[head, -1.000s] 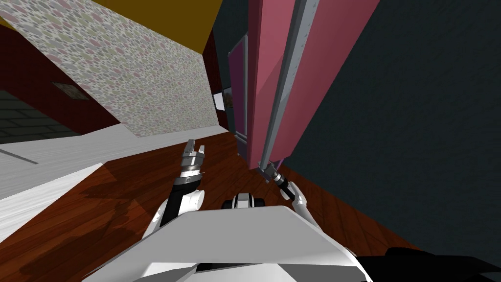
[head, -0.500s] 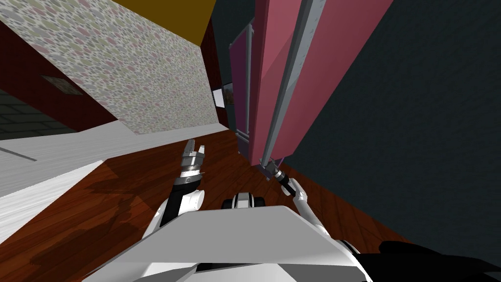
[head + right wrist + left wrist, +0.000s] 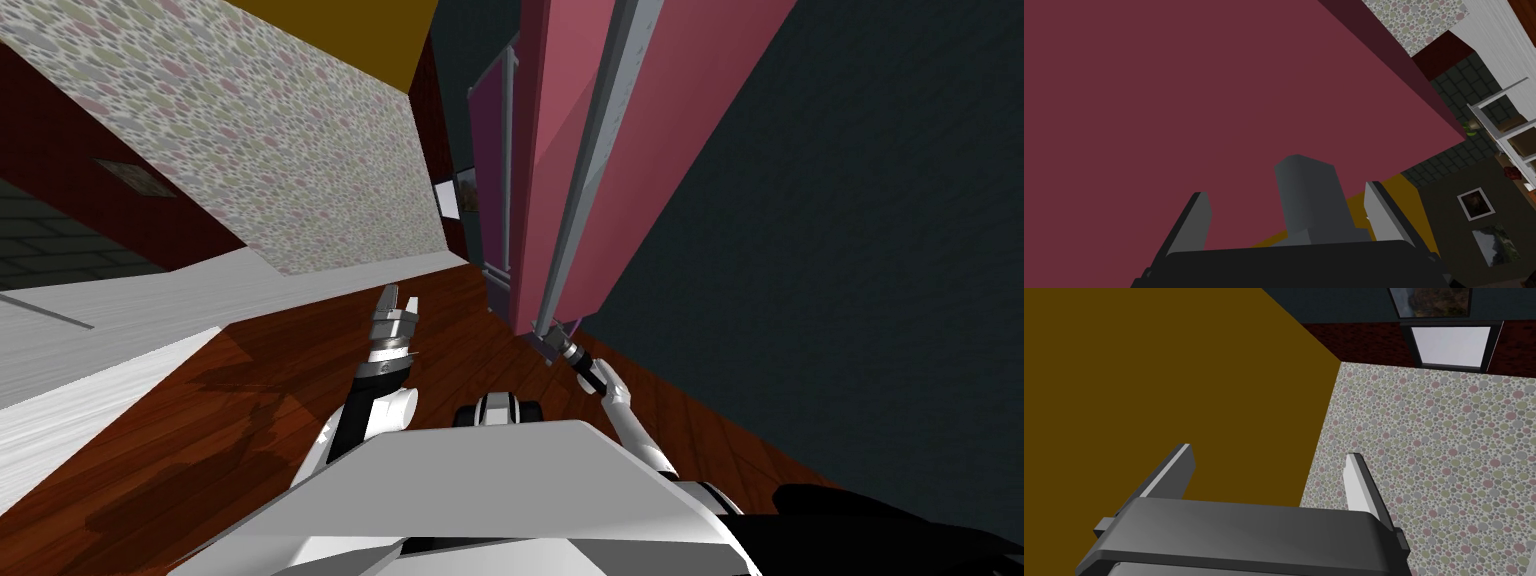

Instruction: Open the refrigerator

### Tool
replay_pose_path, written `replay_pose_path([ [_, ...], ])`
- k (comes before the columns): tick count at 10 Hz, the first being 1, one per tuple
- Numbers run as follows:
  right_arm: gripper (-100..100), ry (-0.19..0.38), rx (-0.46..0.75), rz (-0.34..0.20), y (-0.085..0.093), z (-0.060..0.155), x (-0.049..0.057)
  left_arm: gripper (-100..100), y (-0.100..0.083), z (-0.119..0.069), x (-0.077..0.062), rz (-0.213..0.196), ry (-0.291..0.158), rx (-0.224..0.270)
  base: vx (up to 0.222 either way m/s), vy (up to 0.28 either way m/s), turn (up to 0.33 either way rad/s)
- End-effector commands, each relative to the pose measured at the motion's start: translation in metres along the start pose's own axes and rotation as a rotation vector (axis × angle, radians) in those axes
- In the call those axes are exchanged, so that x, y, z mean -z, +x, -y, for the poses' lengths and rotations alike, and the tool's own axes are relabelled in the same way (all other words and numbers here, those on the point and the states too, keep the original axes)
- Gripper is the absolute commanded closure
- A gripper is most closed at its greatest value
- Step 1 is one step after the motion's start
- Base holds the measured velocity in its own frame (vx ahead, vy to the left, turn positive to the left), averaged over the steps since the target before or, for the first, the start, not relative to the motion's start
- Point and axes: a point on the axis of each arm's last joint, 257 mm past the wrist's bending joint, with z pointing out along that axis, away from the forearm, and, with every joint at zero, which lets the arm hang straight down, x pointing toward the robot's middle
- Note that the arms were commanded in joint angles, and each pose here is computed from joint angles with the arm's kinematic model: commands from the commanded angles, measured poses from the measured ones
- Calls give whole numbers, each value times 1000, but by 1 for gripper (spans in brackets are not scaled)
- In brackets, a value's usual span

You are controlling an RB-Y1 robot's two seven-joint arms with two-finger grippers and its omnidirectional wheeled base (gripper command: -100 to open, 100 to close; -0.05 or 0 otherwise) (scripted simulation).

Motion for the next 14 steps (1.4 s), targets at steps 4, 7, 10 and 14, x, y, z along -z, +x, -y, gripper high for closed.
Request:
replay_pose_path([
  [4, -100, 38, -6, 57, -16, 23, -13, 0, 0, 0, 0, 0, 0, 0, -1, 2, 0],
  [7, -100, 38, -6, 57, -16, 23, -13, 0, 0, 0, 0, 0, 0, 0, 1, -2, 1],
  [10, -100, 49, -2, -37, 6, 17, -6, 0, 0, 0, 0, 0, 0, 0, -41, -61, 196],
  [14, -100, 62, 16, -55, 4, 23, -9, 0, 0, 0, 0, 0, 0, 0, -62, -57, 116],
])
